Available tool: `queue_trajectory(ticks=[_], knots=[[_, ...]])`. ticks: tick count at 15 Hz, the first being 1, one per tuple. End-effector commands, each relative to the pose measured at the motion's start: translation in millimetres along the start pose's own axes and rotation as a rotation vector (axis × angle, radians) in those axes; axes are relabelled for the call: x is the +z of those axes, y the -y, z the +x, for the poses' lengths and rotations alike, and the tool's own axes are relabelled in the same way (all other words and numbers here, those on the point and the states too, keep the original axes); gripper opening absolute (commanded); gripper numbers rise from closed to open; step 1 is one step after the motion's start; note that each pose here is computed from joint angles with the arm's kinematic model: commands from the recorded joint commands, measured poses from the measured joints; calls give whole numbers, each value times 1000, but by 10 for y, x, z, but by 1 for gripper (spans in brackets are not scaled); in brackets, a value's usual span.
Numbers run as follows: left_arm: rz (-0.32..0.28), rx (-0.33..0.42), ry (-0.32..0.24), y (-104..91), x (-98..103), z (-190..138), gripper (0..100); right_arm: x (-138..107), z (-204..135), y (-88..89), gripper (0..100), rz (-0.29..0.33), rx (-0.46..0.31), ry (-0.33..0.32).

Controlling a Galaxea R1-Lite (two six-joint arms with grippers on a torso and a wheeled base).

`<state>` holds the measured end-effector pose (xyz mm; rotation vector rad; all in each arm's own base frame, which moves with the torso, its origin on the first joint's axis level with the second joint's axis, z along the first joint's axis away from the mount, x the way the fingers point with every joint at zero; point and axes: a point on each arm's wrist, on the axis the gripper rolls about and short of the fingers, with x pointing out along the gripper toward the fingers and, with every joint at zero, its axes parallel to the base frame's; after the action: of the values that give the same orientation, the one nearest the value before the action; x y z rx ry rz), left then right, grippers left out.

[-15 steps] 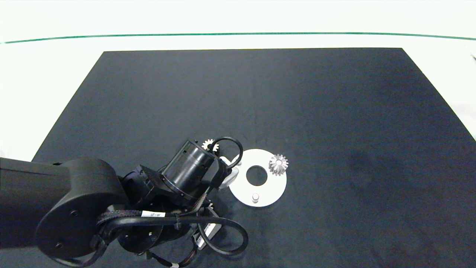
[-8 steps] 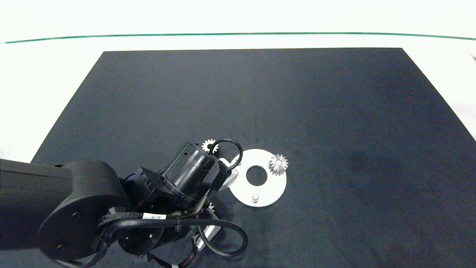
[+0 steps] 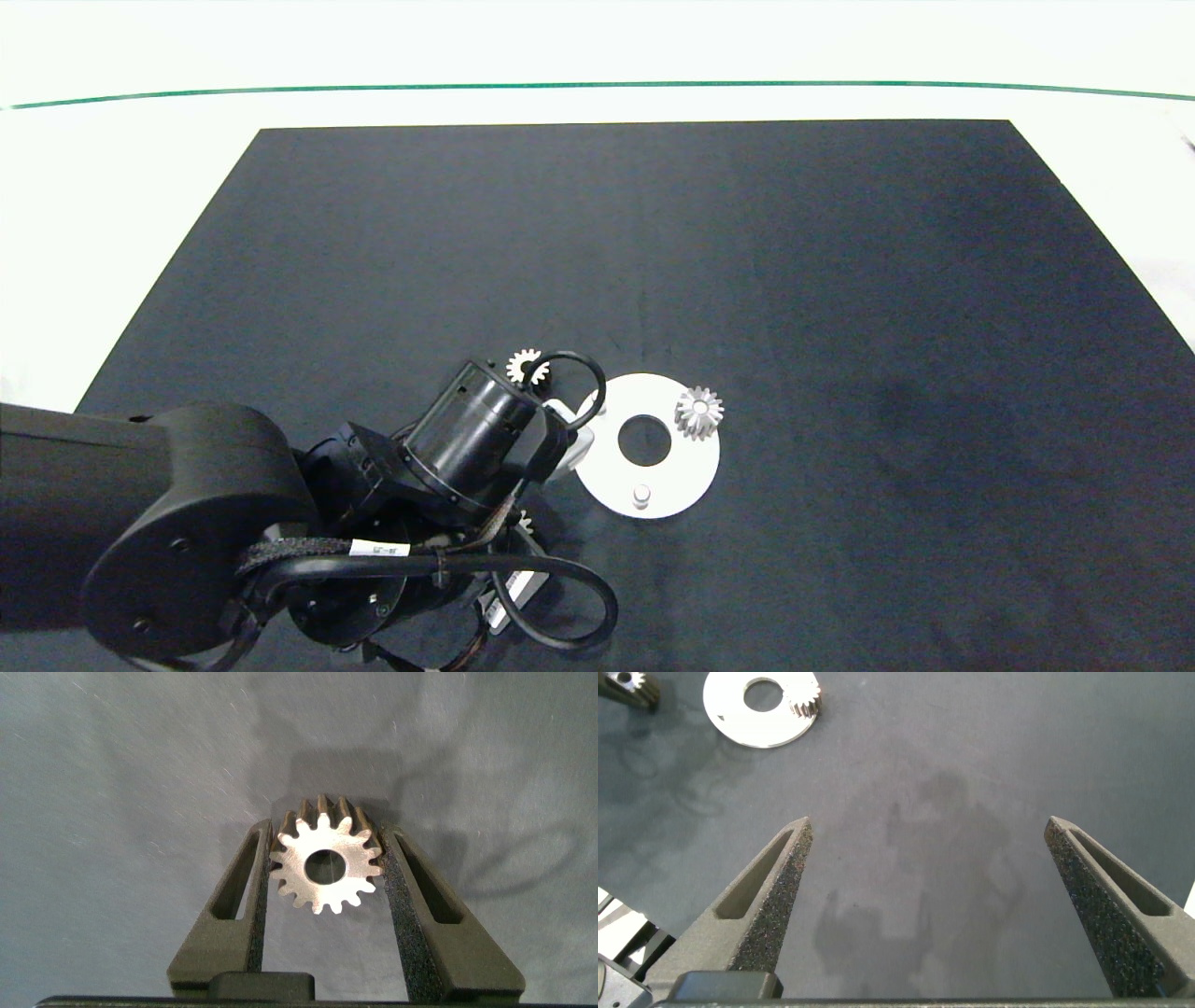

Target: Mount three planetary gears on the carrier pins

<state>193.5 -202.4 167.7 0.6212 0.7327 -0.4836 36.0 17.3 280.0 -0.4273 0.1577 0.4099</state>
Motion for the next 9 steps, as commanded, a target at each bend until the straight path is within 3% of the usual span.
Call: queue_trajectory(ticks=[1,6,9], knots=[[-7,-4,102,-12,191,-212,22,-7,18,-5,100,-4,3,-10],[59,-65,140,217,303,-375,22,-10,-27,1,100,-18,-3,6],[57,-69,163,259,477,-351,22,-15,-37,1,100,-33,-4,9]])
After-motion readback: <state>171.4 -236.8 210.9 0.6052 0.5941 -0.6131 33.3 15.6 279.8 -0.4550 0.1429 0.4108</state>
